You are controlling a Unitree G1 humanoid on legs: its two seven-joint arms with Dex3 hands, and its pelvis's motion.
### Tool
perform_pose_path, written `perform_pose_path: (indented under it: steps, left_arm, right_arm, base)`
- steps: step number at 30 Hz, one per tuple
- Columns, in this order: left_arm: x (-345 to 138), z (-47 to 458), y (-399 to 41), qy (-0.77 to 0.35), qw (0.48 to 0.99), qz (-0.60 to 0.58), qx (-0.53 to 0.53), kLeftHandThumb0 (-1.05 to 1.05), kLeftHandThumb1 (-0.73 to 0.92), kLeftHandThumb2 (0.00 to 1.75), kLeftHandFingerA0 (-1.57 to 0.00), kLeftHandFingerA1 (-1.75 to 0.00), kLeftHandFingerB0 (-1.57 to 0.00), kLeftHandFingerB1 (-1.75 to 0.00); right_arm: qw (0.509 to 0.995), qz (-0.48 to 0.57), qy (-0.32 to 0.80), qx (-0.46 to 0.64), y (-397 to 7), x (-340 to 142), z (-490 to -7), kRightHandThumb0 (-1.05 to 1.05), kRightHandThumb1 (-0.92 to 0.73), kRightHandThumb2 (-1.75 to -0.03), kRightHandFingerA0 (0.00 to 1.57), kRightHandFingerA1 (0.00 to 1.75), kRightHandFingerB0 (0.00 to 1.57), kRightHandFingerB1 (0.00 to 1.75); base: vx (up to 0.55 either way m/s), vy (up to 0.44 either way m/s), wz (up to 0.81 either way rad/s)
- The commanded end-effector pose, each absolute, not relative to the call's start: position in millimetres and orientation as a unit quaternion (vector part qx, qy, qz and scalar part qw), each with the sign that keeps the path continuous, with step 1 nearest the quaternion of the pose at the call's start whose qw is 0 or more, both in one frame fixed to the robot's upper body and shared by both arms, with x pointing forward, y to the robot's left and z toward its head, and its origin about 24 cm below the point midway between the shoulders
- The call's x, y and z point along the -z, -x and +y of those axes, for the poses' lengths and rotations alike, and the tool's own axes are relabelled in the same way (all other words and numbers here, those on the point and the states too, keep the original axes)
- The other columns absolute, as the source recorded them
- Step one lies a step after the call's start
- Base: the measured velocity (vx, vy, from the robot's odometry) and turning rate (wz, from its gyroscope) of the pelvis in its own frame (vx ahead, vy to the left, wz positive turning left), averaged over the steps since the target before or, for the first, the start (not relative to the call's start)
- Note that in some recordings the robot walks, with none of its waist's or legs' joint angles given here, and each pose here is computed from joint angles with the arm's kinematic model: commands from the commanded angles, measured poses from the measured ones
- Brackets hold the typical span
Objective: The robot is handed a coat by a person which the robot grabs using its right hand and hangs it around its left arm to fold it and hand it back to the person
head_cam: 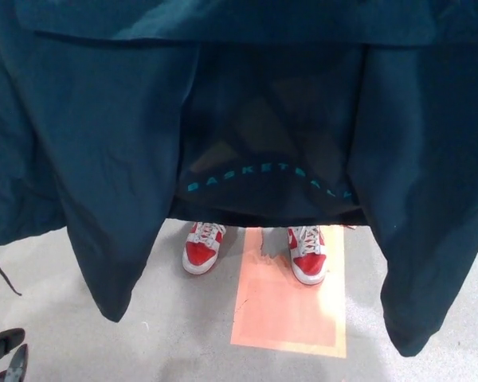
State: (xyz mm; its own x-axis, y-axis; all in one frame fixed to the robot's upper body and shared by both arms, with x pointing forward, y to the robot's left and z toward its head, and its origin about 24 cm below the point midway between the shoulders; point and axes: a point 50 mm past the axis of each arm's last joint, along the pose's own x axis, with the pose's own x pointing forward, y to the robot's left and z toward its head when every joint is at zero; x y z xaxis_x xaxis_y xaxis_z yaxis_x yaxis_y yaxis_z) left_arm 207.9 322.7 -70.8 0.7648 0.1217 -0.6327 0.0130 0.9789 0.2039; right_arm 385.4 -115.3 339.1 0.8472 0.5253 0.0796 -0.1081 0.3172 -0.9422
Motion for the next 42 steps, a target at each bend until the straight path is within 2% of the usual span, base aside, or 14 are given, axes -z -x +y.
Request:
perform_pose_path:
  steps: [1, 4, 6, 10, 19, 20, 24, 25, 26, 34, 35, 37, 39, 42]
  left_arm:
    - [71, 328, -199, -0.077, 0.938, 0.337, -0.028, -0.76, 0.74, 1.04, -0.05, -0.27, -0.05, -0.31]
    - [71, 330, -197, -0.079, 0.939, 0.335, -0.027, -0.69, 0.71, 1.05, -0.02, -0.32, -0.02, -0.35]
    - [72, 329, -196, -0.074, 0.939, 0.335, -0.031, -0.68, 0.71, 1.04, -0.01, -0.31, -0.01, -0.34]
    - [71, 329, -196, -0.073, 0.941, 0.33, -0.023, -0.79, 0.74, 1.02, -0.05, -0.22, -0.05, -0.27]
    - [65, 328, -201, -0.089, 0.95, 0.299, -0.02, -0.69, 0.68, 1.01, -0.04, -0.35, -0.04, -0.39]
    - [65, 329, -201, -0.087, 0.951, 0.297, -0.026, -0.72, 0.68, 0.99, -0.02, -0.37, -0.05, -0.4]
    - [65, 329, -200, -0.094, 0.95, 0.297, -0.025, -0.77, 0.67, 0.98, 0.0, -0.38, -0.12, -0.39]
    - [66, 329, -199, -0.094, 0.95, 0.297, -0.026, -0.68, 0.85, 0.66, -0.12, -0.29, -0.14, -0.27]
    - [66, 329, -199, -0.096, 0.949, 0.298, -0.026, -0.35, 0.53, 1.08, 0.0, -0.49, 0.0, -0.47]
    - [63, 326, -201, -0.07, 0.96, 0.27, -0.008, -0.71, 0.63, 0.97, -0.03, -0.41, -0.08, -0.42]
    - [62, 325, -201, -0.071, 0.961, 0.266, -0.006, -0.72, 0.63, 0.97, -0.02, -0.41, -0.11, -0.44]
    - [63, 324, -201, -0.067, 0.962, 0.266, -0.006, -0.72, 0.64, 0.98, -0.04, -0.38, -0.04, -0.4]
    - [63, 325, -199, -0.065, 0.962, 0.266, -0.004, -0.72, 0.65, 0.99, -0.04, -0.38, -0.05, -0.4]
    - [64, 326, -199, -0.054, 0.962, 0.269, -0.008, -0.72, 0.65, 0.98, -0.03, -0.38, -0.04, -0.41]
  right_arm:
    - [0.734, 0.059, 0.567, -0.368, -394, -334, -106, -1.01, -0.66, -0.98, 0.0, 0.04, 0.0, 0.0]
    - [0.733, 0.083, 0.556, -0.382, -393, -333, -107, -0.95, -0.68, -0.62, 0.0, 0.22, 0.0, 0.0]
    - [0.731, 0.097, 0.541, -0.404, -392, -333, -107, -0.94, -0.56, -0.96, 0.06, 0.19, 0.0, 0.0]
    - [0.726, 0.121, 0.517, -0.437, -392, -329, -106, -0.89, -0.6, -0.58, 0.0, 0.0, 0.0, 0.0]
    - [0.708, 0.165, 0.533, -0.432, -394, -323, -103, -0.86, -0.48, -0.89, 0.0, 0.06, 0.0, 0.0]
    - [0.699, 0.172, 0.543, -0.433, -394, -320, -101, -0.88, -0.6, -0.57, 0.0, 0.0, 0.0, 0.0]
    - [0.686, 0.178, 0.552, -0.439, -397, -307, -96, -0.88, -0.51, -0.9, 0.0, 0.03, 0.0, 0.0]
    - [0.683, 0.179, 0.555, -0.439, -398, -303, -95, -0.9, -0.52, -0.91, 0.0, 0.01, 0.0, 0.0]
    - [0.681, 0.179, 0.559, -0.438, -399, -299, -94, -0.91, -0.54, -0.92, 0.0, 0.01, 0.0, 0.0]
    - [0.624, 0.138, 0.681, -0.357, -405, -302, -80, -0.84, -0.53, -0.98, 0.0, 0.26, 0.14, 0.26]
    - [0.616, 0.132, 0.691, -0.354, -405, -303, -78, -0.89, -0.71, -0.62, 0.21, 0.31, 0.24, 0.3]
    - [0.604, 0.122, 0.711, -0.338, -406, -302, -76, -0.86, -0.55, -0.98, 0.28, 0.44, 0.32, 0.44]
    - [0.631, 0.088, 0.709, -0.301, -411, -298, -74, -0.84, -0.63, -0.62, 0.81, 0.45, 0.87, 0.47]
    - [0.653, 0.02, 0.712, -0.258, -416, -289, -73, -0.69, -0.78, -0.64, 1.08, 0.53, 0.81, 0.46]
  base:
    - [0.0, 0.0, 0.0]
    - [0.0, 0.0, 0.0]
    - [0.0, 0.0, 0.0]
    - [0.0, 0.0, 0.0]
    - [0.0, 0.0, 0.0]
    - [0.0, 0.0, 0.0]
    - [0.0, 0.0, 0.0]
    - [0.0, 0.0, 0.0]
    - [0.0, 0.0, 0.0]
    - [0.0, 0.0, 0.0]
    - [0.0, 0.0, 0.0]
    - [0.0, 0.0, 0.0]
    - [0.0, 0.0, 0.0]
    - [0.0, 0.0, 0.0]
